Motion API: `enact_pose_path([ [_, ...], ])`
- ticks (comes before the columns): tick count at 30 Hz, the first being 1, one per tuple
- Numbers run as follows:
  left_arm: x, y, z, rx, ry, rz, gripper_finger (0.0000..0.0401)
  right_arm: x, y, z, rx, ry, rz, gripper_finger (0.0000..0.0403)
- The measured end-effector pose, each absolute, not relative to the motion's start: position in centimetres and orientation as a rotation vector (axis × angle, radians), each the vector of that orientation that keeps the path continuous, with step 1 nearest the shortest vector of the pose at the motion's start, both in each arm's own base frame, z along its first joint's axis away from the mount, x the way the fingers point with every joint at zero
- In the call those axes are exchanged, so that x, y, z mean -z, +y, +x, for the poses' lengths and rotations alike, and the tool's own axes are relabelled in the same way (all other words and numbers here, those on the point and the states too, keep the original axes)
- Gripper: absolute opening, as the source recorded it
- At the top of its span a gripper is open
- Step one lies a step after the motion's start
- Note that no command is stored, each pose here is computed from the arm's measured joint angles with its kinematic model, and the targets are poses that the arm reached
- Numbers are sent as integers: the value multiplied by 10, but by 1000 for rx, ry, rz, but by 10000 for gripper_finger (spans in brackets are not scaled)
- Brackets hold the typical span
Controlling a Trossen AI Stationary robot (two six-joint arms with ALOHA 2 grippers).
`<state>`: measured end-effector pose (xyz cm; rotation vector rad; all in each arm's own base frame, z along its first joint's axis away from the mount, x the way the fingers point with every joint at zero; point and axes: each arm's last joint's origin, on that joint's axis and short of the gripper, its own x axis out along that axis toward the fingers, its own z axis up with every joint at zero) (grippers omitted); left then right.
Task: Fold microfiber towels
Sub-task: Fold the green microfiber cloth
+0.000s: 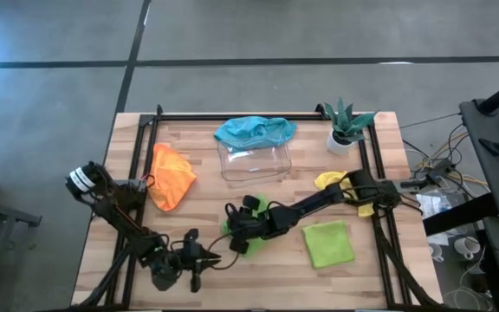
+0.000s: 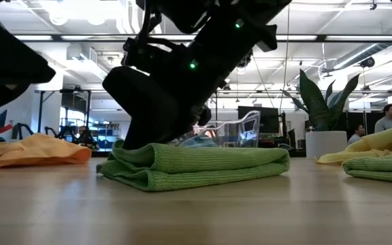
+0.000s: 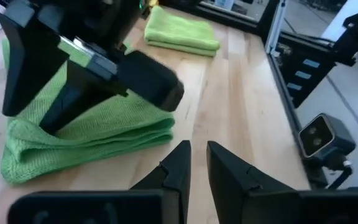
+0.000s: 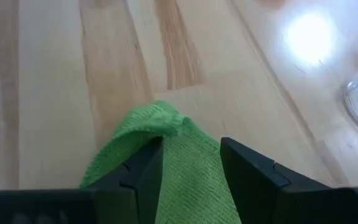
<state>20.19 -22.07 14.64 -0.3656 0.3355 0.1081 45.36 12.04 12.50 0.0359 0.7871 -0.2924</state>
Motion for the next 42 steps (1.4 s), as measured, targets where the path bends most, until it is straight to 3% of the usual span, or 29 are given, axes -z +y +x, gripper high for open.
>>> enact_pose_path([
  [14, -147, -256, 218, -82, 257, -336, 38, -193, 127, 440, 487, 998, 172, 254],
  [22, -152, -261, 215, -47, 261, -411, 43, -239, 142, 437, 546, 967, 289, 271],
  [30, -153, -260, 215, -67, 258, -552, 124, -262, 160, 436, 543, 859, 320, 266],
  [34, -154, -260, 215, -79, 241, -511, 166, -266, 166, 434, 544, 832, 307, 265],
  [42, -164, -259, 213, -80, 215, -477, 182, -258, 178, 426, 531, 866, 257, 265],
])
